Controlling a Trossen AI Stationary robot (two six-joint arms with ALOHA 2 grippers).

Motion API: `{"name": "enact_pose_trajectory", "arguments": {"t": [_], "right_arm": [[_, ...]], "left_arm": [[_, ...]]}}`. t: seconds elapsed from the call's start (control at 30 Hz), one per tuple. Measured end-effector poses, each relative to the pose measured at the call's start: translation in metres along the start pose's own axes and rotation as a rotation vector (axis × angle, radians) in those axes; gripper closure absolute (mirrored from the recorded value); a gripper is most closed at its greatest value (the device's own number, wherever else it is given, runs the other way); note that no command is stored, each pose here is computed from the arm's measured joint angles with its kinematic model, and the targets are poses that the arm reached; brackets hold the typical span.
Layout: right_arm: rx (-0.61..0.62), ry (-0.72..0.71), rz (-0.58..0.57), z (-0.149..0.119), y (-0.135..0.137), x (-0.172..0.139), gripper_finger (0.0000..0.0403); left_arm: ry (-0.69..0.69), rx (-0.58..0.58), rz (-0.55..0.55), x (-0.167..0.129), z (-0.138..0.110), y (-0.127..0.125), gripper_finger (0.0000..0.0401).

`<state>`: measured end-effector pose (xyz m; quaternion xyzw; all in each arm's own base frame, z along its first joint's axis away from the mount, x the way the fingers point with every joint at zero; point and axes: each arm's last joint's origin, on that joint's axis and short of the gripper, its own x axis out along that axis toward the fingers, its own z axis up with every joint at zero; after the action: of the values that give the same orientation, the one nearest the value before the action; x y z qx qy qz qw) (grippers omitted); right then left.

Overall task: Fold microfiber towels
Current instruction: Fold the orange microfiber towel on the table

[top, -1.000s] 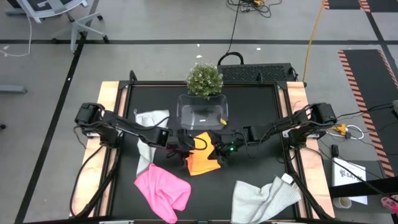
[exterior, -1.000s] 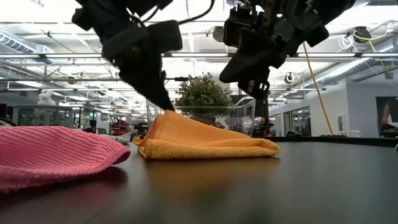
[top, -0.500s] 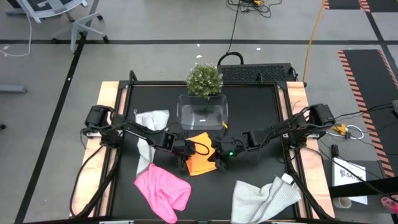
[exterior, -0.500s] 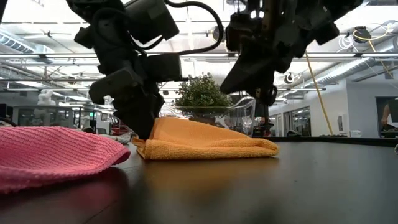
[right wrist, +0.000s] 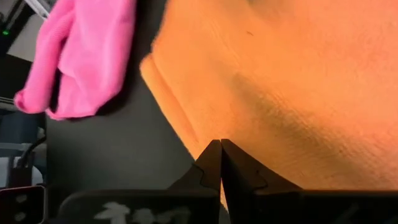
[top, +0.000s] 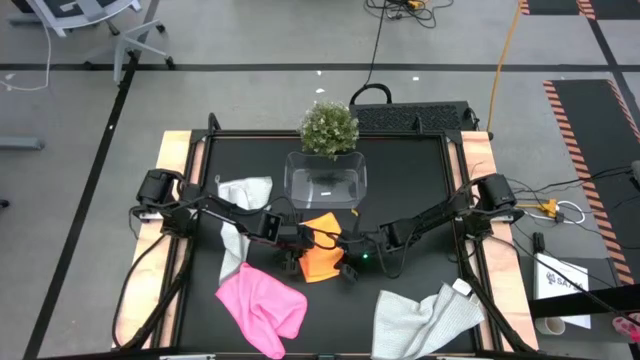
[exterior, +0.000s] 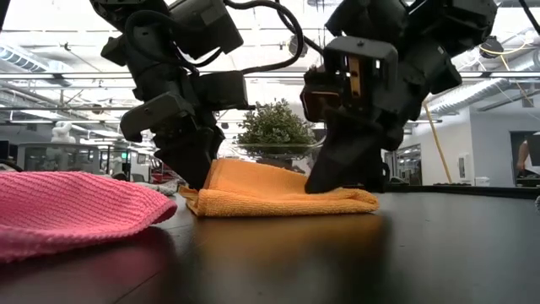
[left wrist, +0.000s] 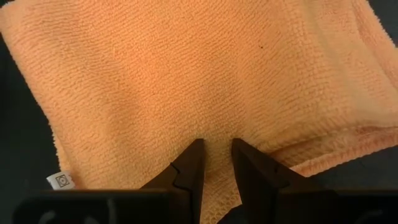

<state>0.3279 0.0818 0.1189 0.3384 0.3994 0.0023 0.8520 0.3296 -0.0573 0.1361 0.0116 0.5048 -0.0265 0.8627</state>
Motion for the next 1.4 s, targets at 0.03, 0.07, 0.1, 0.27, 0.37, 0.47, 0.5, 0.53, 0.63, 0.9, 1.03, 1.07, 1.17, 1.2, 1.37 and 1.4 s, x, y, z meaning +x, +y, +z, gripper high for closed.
{"name": "enact_pose_trajectory", "arguments": {"t": [0.03,0.07,0.1,0.27,0.37,0.47,0.5,0.53,0.63,0.9,1.03,1.07,1.17,1.2,1.37,1.4], "right_arm": [[-0.002,0.001,0.001,0.0,0.0,0.0,0.0403],[-0.006,0.001,0.003,-0.001,0.001,0.0,0.0403],[-0.008,0.012,0.006,-0.002,0.002,0.0,0.0403],[0.011,0.166,0.036,-0.013,0.004,-0.004,0.0403],[0.013,0.226,0.047,-0.02,0.006,-0.004,0.0403],[0.034,0.204,0.093,-0.017,0.013,-0.006,0.0403],[0.036,0.178,0.113,-0.013,0.016,-0.007,0.0403],[0.031,0.144,0.118,-0.009,0.018,-0.008,0.0403],[-0.039,0.03,0.092,0.009,0.028,-0.01,0.0403],[-0.291,-0.018,-0.084,0.045,0.044,-0.012,0.0403],[-0.324,-0.014,-0.145,0.048,0.035,-0.003,0.0403],[-0.325,-0.01,-0.151,0.048,0.032,-0.001,0.0403],[-0.322,-0.008,-0.153,0.047,0.026,0.009,0.0403],[-0.317,-0.009,-0.154,0.046,0.025,0.012,0.0403],[-0.317,-0.013,-0.152,0.041,0.016,0.031,0.0403],[-0.314,-0.01,-0.151,0.04,0.015,0.034,0.0403]], "left_arm": [[0.0,0.0,0.0,0.0,0.0,0.0,0.0314],[0.001,0.0,0.0,0.0,0.0,0.0,0.0314],[0.002,0.0,0.0,0.0,0.0,0.0,0.0314],[0.002,0.0,0.0,0.0,0.0,0.0,0.0314],[0.003,0.0,0.001,0.0,0.0,0.0,0.0314],[0.001,0.0,0.001,0.0,0.0,0.0,0.0314],[0.001,-0.001,0.001,0.0,0.0,0.0,0.0314],[0.001,-0.001,0.0,0.0,0.0,0.0,0.0314],[0.002,-0.002,0.001,0.0,0.0,0.0,0.0314],[0.004,-0.003,0.0,-0.001,-0.001,0.0,0.0314],[0.01,-0.007,0.001,-0.001,-0.001,0.0,0.0314],[0.01,-0.008,0.002,0.0,-0.001,0.0,0.0314],[0.01,-0.009,0.002,0.0,-0.001,0.0,0.0314],[0.007,-0.005,0.002,0.0,-0.001,0.0,0.0314],[0.01,-0.018,0.002,0.0,-0.001,0.0,0.0314],[0.011,-0.024,0.002,0.0,-0.001,0.0,0.0314]]}}
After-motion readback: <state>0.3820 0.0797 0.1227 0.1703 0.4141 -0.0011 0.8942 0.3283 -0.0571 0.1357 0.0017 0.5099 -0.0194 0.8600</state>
